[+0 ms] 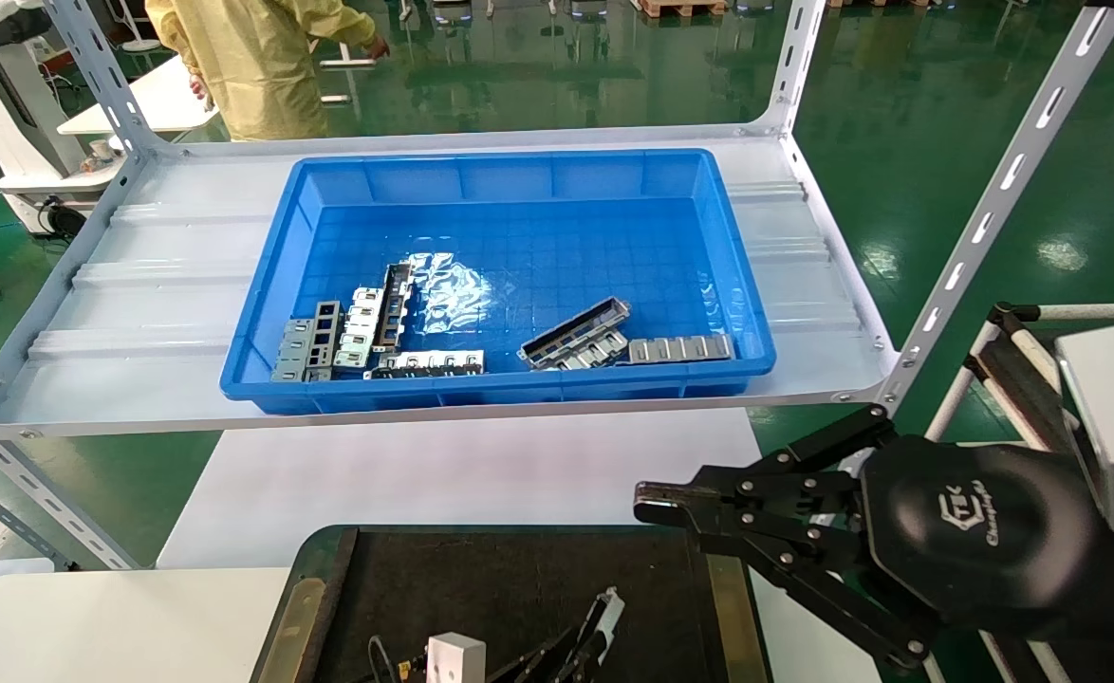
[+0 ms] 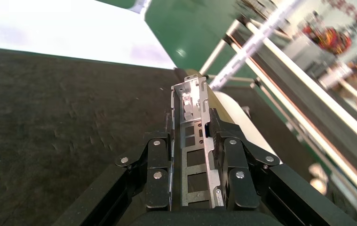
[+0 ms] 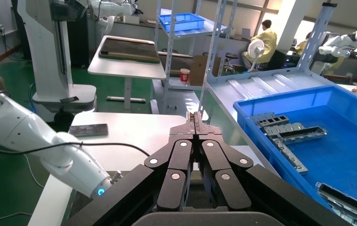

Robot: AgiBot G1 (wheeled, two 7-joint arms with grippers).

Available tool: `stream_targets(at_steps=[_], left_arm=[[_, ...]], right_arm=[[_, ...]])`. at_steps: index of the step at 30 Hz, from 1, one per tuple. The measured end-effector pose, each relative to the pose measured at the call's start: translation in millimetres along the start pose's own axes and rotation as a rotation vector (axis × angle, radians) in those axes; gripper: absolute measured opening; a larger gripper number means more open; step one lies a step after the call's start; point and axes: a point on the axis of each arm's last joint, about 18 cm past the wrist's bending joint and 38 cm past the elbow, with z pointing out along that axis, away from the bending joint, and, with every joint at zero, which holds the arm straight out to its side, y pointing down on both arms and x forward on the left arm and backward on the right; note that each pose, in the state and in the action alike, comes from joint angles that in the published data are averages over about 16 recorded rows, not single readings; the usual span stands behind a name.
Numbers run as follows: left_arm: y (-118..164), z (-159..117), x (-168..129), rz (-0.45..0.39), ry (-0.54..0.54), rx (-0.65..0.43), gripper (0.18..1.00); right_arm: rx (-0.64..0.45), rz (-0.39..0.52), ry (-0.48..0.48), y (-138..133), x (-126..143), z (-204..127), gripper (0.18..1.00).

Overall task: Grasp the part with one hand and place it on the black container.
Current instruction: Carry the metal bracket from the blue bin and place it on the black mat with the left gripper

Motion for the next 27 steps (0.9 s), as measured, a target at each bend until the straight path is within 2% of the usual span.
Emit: stream_targets(at_steps=[9,20,27], left_arm=[[2,24,-4,-0.077,-0.098,0.006,0.34],[4,62,-7,-0.139,-0.158,-0.075,0.34],[3,76,-10,-0.17,-0.2,-0.117,0.34]], right_arm=[[0.0,0.0,0.0,0,0,0,0.191],[0.0,0.0,0.0,0,0,0,0.191],[0.0,0.0,0.0,0,0,0,0.191]])
